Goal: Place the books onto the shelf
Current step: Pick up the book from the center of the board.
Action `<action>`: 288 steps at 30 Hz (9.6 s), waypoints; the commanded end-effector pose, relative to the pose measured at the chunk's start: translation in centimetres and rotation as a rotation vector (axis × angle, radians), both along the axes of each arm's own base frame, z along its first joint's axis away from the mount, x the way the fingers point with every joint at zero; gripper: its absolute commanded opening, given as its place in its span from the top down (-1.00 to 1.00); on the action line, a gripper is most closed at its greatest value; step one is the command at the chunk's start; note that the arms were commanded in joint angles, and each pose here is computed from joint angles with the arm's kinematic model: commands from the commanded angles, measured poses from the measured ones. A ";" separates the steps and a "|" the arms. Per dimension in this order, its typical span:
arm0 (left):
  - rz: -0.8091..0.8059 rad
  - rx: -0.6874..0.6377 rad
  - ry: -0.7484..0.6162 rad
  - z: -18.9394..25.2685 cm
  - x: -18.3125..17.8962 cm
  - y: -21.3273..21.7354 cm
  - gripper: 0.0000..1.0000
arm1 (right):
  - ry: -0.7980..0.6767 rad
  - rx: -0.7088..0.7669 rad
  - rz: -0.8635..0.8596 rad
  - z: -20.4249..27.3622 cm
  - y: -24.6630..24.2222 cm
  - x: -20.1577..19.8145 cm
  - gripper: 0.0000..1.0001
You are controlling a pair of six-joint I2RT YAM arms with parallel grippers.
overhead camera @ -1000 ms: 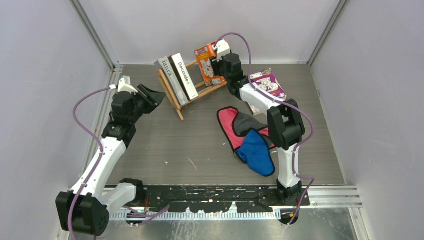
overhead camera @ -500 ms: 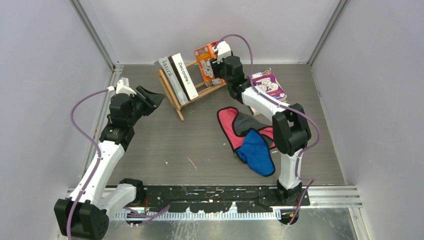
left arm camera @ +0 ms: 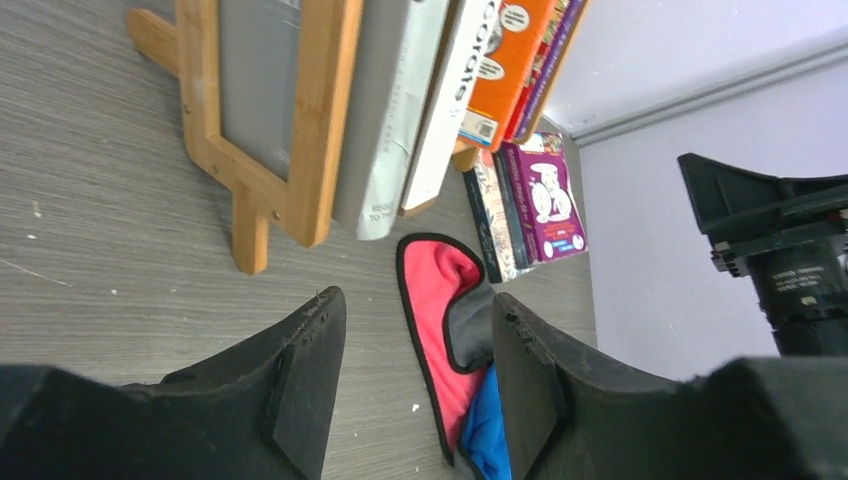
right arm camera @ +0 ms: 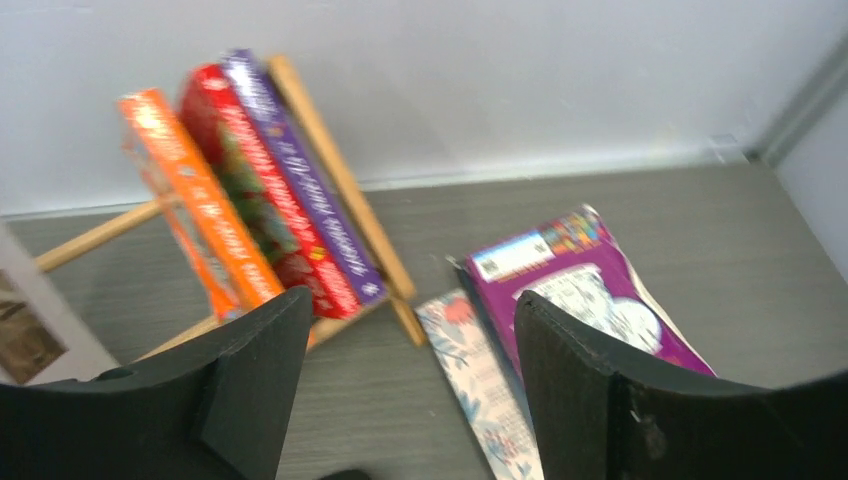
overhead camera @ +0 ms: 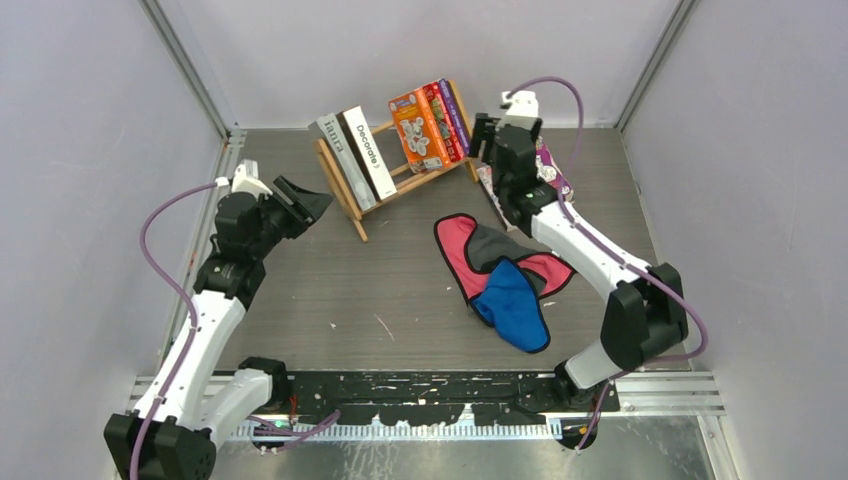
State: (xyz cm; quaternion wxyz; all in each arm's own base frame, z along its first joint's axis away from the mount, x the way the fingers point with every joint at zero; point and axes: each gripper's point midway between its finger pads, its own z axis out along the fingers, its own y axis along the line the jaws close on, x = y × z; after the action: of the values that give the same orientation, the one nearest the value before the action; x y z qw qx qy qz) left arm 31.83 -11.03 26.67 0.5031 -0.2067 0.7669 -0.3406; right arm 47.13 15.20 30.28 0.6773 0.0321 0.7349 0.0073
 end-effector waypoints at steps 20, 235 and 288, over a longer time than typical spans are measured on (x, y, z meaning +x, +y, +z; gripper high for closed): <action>-0.273 0.154 -0.095 2.9 -2.3 -9.4 -0.16 | 0.156 0.485 -0.565 -12.1 -20.2 -3.2 -0.66; -0.497 -0.032 0.064 -15.2 10.8 -35.3 -0.38 | 0.420 1.299 0.095 -17.5 -9.6 -7.2 0.98; -0.566 -0.139 -0.050 -9.6 8.1 -34.1 0.56 | 0.562 1.257 0.171 -19.5 -4.9 -10.9 0.98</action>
State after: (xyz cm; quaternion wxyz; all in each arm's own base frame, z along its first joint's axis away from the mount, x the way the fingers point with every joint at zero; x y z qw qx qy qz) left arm 40.28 -43.65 10.06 0.3517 -0.0403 0.8136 -0.4612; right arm 36.21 9.25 8.69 0.2947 0.3975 0.7379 0.4589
